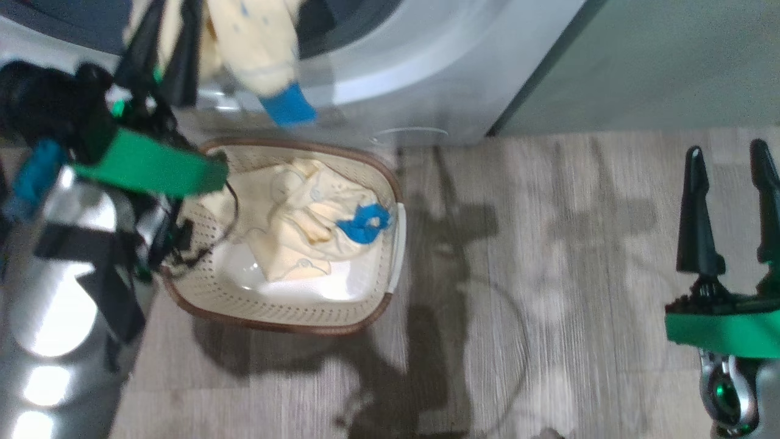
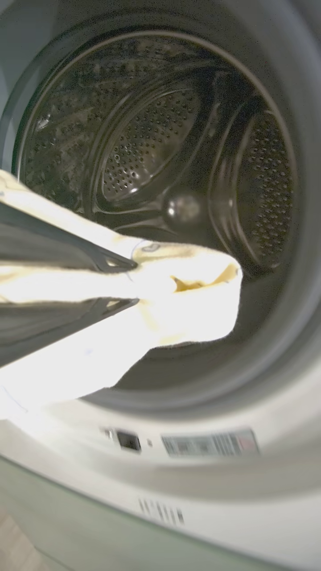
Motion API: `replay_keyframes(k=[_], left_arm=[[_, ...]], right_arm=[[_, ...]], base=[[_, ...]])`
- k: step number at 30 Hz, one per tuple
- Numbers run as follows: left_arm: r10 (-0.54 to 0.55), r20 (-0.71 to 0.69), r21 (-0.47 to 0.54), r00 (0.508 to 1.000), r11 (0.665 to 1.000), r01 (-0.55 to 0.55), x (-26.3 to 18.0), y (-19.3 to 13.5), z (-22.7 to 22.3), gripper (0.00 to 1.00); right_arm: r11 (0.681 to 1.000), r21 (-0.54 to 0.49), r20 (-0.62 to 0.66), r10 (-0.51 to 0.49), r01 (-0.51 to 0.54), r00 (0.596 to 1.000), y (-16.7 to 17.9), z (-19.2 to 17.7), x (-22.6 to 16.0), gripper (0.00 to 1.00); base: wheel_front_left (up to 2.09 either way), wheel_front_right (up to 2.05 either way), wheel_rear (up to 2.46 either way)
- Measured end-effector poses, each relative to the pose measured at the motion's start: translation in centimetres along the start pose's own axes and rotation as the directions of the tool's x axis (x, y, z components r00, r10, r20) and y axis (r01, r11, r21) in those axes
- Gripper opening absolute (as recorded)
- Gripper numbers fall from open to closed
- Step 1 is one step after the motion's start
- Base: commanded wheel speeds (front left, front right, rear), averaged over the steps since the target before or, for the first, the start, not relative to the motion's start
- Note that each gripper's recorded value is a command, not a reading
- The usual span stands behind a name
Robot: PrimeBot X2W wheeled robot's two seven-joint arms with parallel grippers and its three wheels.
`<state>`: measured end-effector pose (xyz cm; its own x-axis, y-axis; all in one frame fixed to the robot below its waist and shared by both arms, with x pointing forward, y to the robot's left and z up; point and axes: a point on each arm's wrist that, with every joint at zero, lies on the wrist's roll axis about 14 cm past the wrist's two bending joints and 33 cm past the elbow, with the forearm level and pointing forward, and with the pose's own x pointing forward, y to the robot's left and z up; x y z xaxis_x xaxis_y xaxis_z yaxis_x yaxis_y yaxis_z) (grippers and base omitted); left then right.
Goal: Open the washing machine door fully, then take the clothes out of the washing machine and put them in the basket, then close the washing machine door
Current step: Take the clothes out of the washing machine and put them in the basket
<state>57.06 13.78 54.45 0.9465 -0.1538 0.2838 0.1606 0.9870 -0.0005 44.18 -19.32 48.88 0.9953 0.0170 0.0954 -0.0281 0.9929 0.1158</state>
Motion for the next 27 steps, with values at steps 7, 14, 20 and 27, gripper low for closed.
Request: replay_keyframes(k=[7, 14, 20, 27], left_arm=[[0.017, 0.079, -0.007, 0.997, 1.0, -0.016, -4.5, -0.1, 4.8, 0.0], [0.042, 0.123, 0.008, 0.992, 0.999, -0.044, -7.7, 0.4, 8.5, 0.0], [0.086, 0.11, -0.005, 0.99, 0.996, -0.086, -10.3, 1.1, 9.3, 0.0], [0.114, -0.068, -0.041, 0.991, 0.992, -0.117, -12.4, 1.0, 3.9, 0.0]], right_arm=[[0.999, 0.006, 0.034, 0.033, -0.033, 0.999, 1.4, 1.8, -1.2, 1.0], [0.998, 0.014, 0.053, 0.067, -0.068, 0.996, 2.8, 3.0, -2.5, 1.0], [0.995, 0.021, 0.087, 0.095, -0.097, 0.992, 3.8, 4.3, -2.8, 1.0], [0.995, 0.022, 0.073, 0.091, -0.092, 0.993, 3.7, 3.9, -3.0, 1.0]], base=[[0.0, 0.0, 0.0], [0.0, 0.0, 0.0], [0.0, 0.0, 0.0], [0.0, 0.0, 0.0]])
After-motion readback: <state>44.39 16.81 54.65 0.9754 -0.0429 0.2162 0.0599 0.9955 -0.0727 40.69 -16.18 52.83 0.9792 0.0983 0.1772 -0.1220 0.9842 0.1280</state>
